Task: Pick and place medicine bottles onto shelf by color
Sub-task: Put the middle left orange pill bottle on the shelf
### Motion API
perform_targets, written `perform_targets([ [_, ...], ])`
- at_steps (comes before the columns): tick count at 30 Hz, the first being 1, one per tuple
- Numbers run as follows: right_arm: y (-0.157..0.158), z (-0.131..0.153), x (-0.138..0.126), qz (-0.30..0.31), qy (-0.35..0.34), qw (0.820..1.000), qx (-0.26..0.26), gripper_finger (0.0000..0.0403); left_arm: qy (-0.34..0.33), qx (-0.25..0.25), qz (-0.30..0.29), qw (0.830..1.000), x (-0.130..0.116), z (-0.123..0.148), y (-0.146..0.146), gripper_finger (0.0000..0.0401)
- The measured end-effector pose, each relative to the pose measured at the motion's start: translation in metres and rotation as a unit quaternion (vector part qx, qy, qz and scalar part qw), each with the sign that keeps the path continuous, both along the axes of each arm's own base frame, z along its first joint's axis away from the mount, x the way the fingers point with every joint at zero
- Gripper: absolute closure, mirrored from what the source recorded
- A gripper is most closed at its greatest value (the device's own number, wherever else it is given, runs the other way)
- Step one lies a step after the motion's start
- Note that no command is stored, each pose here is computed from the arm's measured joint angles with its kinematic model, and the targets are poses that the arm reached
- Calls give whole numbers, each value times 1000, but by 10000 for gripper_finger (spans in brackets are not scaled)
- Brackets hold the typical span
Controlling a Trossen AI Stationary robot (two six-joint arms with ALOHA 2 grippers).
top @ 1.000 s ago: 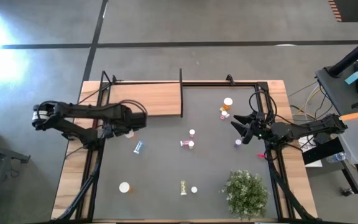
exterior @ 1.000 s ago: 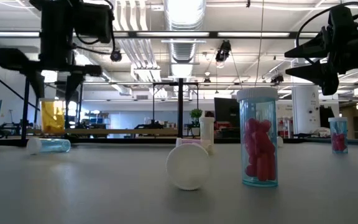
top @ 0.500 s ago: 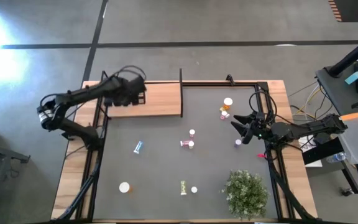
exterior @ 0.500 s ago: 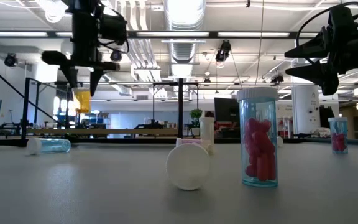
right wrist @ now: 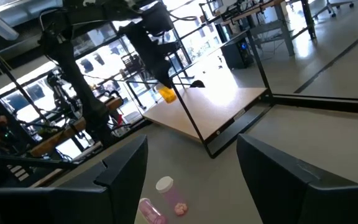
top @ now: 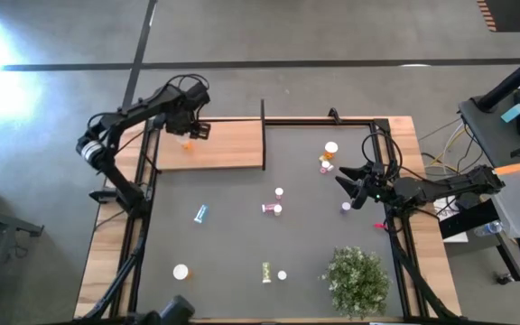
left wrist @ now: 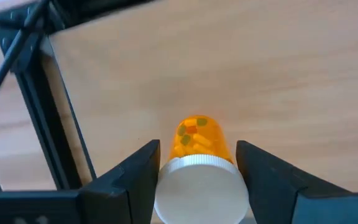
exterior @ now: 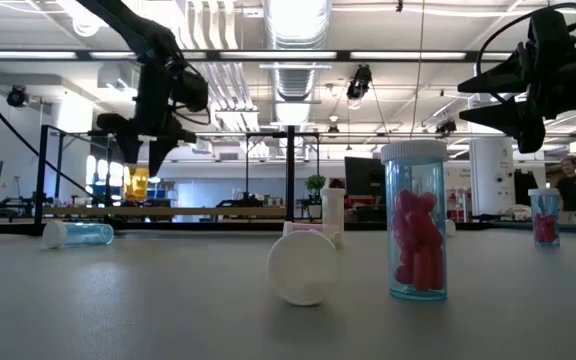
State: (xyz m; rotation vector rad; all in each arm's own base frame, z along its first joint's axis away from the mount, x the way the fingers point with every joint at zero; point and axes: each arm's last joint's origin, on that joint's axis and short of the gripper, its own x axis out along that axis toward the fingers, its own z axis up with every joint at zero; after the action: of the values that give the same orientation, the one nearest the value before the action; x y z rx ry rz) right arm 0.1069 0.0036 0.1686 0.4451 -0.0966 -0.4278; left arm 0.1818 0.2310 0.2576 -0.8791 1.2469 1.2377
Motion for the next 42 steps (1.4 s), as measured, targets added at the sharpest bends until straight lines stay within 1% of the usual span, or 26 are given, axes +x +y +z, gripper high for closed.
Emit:
perform_targets([
  [3,0,0,0,0,0,1000,0,165,-1,3,-25,1000,-2,-3,10,218],
  [6,0,0,0,0,0,1000,0,165,-7,18,-51,999,-6,-3,19,218],
  [13,0,0,0,0,0,1000,0,165,-9,23,-34,999,-24,-1,32,218],
  [19,0,0,0,0,0,1000,0,165,-11,30,-28,999,-32,-2,39,218],
  [23,0,0,0,0,0,1000,0,165,-9,33,-50,998,-33,-2,41,218],
  [27,0,0,0,0,0,1000,0,165,-9,37,-59,998,-33,-2,42,218],
  [37,0,0,0,0,0,1000,0,165,3,18,-61,998,-34,-14,51,218],
  [42,0,0,0,0,0,1000,0,165,4,17,-54,998,-38,-14,53,218],
])
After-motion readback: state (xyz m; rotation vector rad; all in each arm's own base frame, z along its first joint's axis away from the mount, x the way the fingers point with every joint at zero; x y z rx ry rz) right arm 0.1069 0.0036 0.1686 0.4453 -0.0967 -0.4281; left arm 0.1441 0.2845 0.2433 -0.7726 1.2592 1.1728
